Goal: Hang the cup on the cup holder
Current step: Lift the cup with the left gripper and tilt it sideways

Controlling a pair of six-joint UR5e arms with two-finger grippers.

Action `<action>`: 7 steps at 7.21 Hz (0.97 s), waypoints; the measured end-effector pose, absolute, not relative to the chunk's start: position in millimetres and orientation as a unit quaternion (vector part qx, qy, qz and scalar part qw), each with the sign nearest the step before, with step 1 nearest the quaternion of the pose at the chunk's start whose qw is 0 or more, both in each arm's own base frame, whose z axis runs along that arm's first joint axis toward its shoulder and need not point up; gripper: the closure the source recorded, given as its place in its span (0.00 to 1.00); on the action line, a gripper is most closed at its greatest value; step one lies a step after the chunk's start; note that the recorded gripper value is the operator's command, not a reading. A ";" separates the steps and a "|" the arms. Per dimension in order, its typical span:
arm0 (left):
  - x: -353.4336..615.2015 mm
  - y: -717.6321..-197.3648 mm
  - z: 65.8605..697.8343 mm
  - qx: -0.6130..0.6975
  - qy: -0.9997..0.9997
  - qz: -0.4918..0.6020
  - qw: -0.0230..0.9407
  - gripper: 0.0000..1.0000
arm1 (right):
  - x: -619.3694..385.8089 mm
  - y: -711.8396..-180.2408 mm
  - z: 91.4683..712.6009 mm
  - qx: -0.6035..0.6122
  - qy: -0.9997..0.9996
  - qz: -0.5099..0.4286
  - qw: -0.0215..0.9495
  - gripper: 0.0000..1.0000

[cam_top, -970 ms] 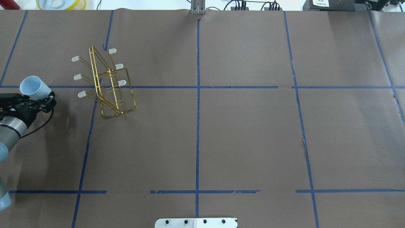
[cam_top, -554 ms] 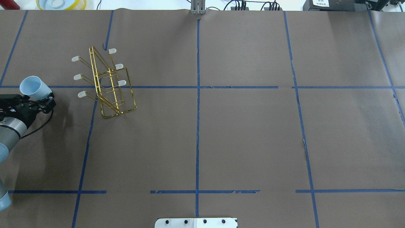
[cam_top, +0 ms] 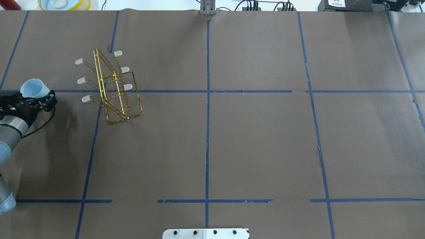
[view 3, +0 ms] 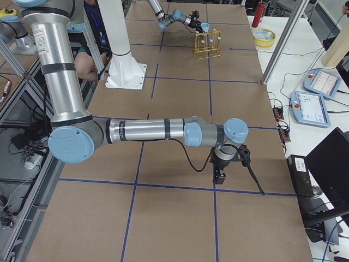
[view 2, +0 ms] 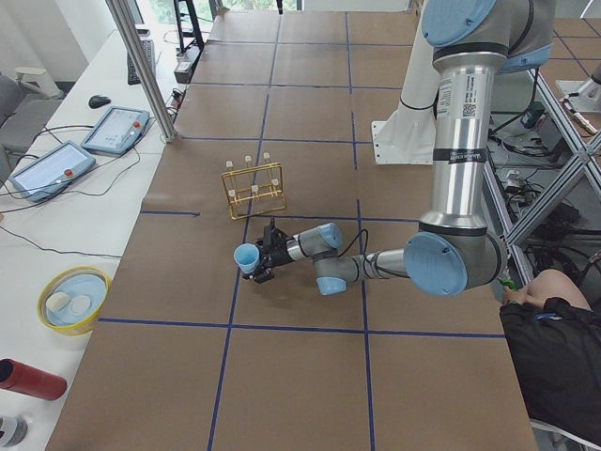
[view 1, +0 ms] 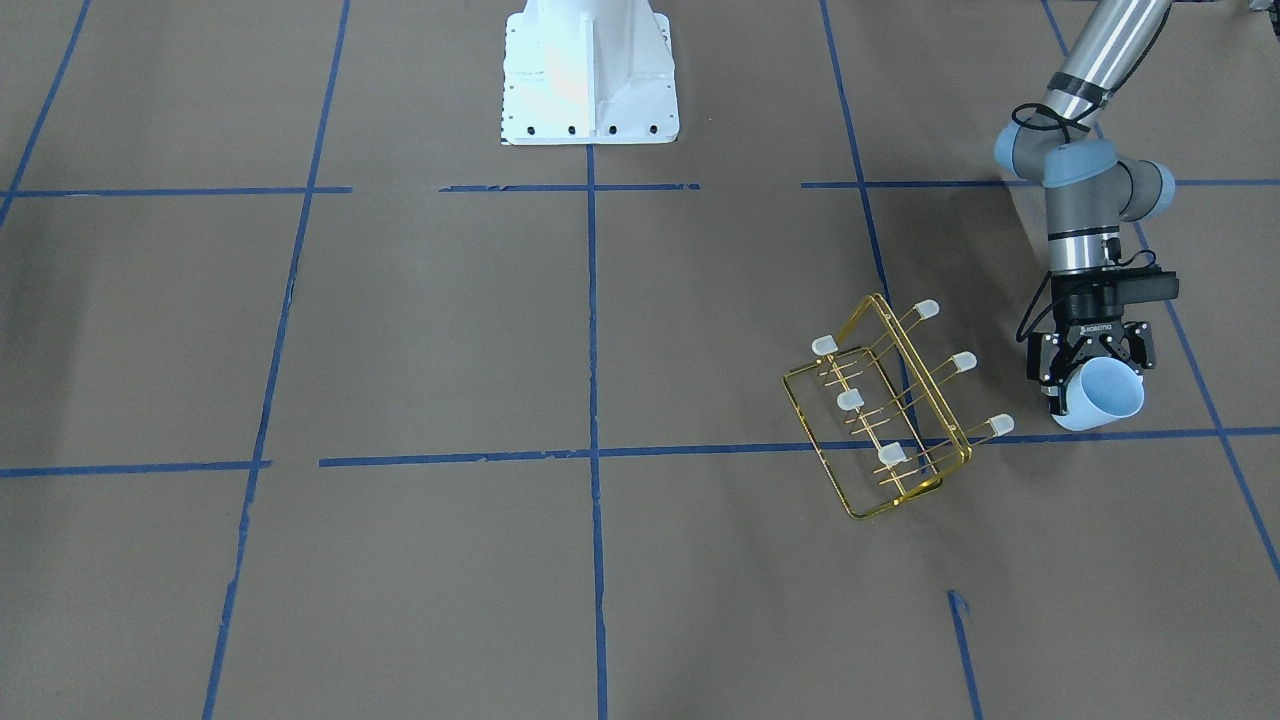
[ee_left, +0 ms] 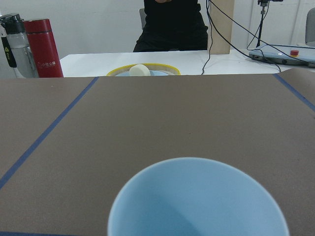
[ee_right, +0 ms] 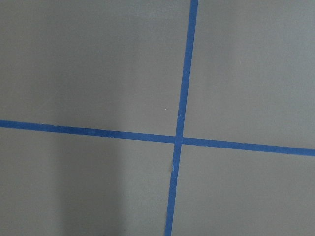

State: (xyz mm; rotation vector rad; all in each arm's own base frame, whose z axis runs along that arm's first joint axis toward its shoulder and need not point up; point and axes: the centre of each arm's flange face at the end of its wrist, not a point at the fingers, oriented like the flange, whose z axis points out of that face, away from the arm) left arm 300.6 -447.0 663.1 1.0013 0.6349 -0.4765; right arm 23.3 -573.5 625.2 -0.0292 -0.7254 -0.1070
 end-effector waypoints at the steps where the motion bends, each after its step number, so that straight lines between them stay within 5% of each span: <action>1: 303.3 -450.2 663.1 0.466 0.297 -0.224 0.803 0.00 | 23.4 -573.4 625.3 -0.014 -0.355 -0.052 0.933 0.00; 5: 310.0 -452.6 668.1 0.450 0.308 -0.230 0.806 0.14 | 23.4 -573.4 625.3 -0.014 -0.355 -0.052 0.933 0.00; 7: 311.6 -452.2 668.5 0.443 0.314 -0.231 0.807 0.47 | 23.4 -573.4 625.2 -0.014 -0.355 -0.052 0.933 0.00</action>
